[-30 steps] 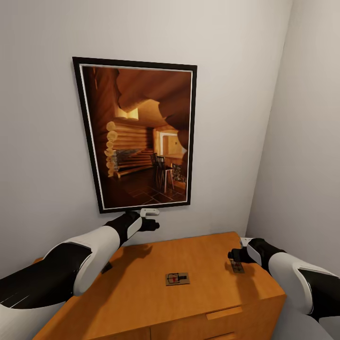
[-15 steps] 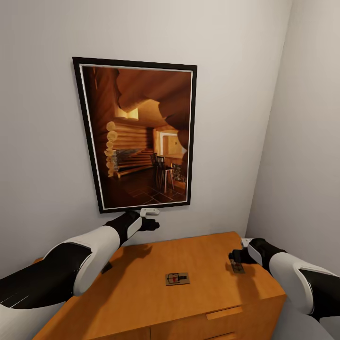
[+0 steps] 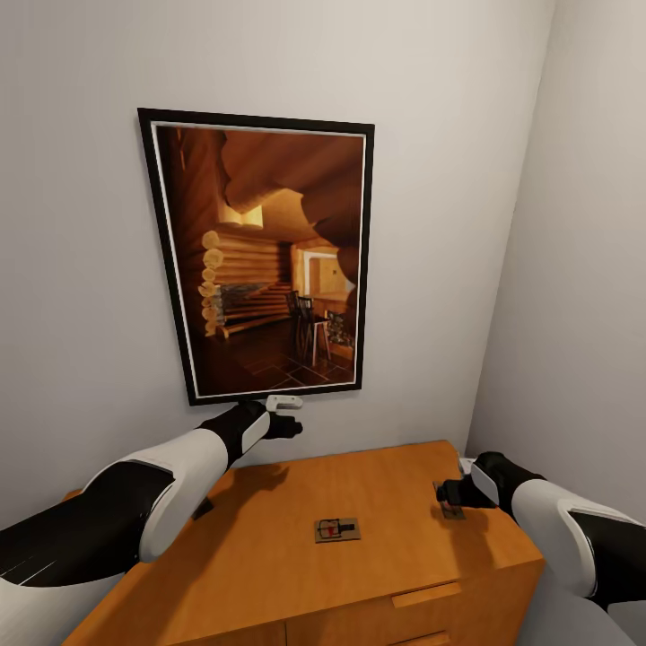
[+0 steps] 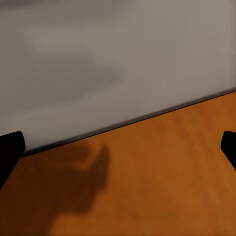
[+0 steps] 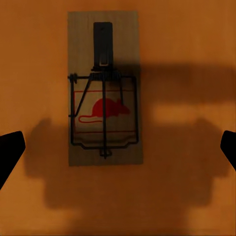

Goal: Take the four mousetraps from the cabinet in the bathroom and place them on the bathroom floor. Make sure all four end up on the same floor surface, and ensure that at least two of them are either under or directly next to the same bathroom sink.

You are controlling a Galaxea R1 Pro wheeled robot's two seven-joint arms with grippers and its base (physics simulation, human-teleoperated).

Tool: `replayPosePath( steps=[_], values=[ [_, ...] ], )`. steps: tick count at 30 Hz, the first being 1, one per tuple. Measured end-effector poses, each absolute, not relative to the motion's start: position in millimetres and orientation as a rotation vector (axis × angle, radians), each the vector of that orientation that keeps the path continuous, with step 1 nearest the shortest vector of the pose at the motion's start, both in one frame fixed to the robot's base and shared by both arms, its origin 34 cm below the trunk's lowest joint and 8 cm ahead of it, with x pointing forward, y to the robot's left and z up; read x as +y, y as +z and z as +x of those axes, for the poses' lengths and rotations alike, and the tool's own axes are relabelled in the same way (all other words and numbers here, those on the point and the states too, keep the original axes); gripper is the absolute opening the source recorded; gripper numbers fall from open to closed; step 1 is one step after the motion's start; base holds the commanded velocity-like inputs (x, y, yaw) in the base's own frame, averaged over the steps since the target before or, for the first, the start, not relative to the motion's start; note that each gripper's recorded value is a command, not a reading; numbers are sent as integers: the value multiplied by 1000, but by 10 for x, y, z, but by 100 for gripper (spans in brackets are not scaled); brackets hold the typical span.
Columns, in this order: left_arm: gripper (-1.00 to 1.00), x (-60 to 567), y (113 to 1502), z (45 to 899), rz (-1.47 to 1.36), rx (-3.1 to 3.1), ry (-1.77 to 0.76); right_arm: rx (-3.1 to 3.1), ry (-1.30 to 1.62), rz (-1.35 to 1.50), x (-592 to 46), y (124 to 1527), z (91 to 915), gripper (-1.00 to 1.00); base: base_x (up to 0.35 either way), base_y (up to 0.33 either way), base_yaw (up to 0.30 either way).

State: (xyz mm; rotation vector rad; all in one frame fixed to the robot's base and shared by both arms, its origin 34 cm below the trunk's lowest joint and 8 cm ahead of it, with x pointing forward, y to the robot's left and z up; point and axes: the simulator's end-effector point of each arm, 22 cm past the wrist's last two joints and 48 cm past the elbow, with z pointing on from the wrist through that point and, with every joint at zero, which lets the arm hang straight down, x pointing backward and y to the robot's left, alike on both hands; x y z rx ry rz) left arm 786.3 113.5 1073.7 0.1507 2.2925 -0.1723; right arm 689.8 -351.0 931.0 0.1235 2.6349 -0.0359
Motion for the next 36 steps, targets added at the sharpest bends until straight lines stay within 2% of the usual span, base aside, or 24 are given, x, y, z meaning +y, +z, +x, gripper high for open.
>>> replayPosePath(
  steps=[36],
  values=[
    [100, 1125, 10714, 7895, 154, 2287, -176, 2622, -37, 123, -3513, 9303, 6958, 100, 0, 0, 0]
  ],
)
